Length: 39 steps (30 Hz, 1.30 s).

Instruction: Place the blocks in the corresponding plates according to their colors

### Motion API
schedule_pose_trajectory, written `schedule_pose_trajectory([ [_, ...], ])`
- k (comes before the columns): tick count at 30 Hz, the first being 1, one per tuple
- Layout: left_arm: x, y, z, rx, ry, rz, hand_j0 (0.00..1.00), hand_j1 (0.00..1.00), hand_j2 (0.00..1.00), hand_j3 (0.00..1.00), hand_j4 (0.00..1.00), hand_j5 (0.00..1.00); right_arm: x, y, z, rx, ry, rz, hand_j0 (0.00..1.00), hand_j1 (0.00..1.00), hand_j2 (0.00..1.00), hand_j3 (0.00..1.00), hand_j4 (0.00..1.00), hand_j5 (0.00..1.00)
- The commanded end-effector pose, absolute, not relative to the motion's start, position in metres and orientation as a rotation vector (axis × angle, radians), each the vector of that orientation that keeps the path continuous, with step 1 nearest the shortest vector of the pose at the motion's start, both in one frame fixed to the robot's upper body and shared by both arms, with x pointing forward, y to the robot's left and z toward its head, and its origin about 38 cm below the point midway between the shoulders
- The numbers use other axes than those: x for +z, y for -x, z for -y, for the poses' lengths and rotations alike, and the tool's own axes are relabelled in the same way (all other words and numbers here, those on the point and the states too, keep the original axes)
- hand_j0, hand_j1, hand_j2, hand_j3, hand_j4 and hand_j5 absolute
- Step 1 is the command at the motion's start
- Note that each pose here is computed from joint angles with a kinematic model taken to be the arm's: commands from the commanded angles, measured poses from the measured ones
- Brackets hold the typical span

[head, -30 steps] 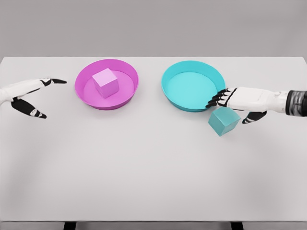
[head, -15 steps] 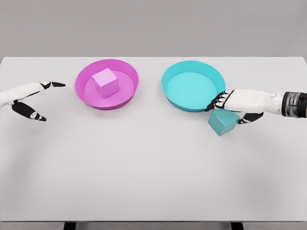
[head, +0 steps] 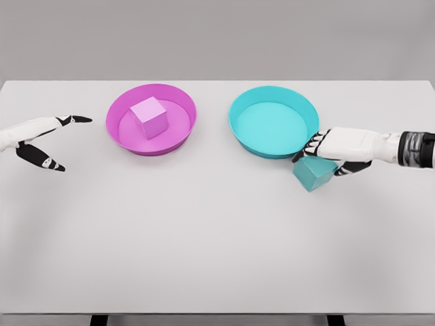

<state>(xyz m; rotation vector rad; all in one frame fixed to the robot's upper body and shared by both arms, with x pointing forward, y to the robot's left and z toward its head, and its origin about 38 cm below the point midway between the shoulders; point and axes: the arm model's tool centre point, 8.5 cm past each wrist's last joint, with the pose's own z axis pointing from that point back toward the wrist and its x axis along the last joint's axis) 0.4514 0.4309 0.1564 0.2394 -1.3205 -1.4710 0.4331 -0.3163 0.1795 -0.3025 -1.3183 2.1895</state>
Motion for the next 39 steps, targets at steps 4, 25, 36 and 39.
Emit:
schedule_pose_trajectory([
  [4,0.158,-0.451,-0.432,-1.463,-0.240,1.324,1.00,1.00,1.00,1.00,1.00,1.00,0.183,-0.434,0.314,2.184,0.304,1.334,0.71,0.71,0.71,0.71,0.71,0.71],
  [25,0.156,-0.451,-0.437,-1.453,-0.244,1.314,1.00,1.00,1.00,1.00,1.00,1.00,0.198,-0.420,0.282,2.237,0.249,1.440,0.62,0.62,0.62,0.62,0.62,0.62],
  [36,0.156,-0.451,-0.437,-1.452,-0.244,1.313,1.00,1.00,1.00,1.00,1.00,1.00,0.221,-0.422,0.275,2.231,0.288,1.513,0.62,0.62,0.62,0.62,0.62,0.62],
  [39,0.156,-0.451,-0.437,-1.452,-0.244,1.313,1.00,1.00,1.00,1.00,1.00,1.00,0.230,-0.423,0.273,2.225,0.302,1.542,0.62,0.62,0.62,0.62,0.62,0.62],
])
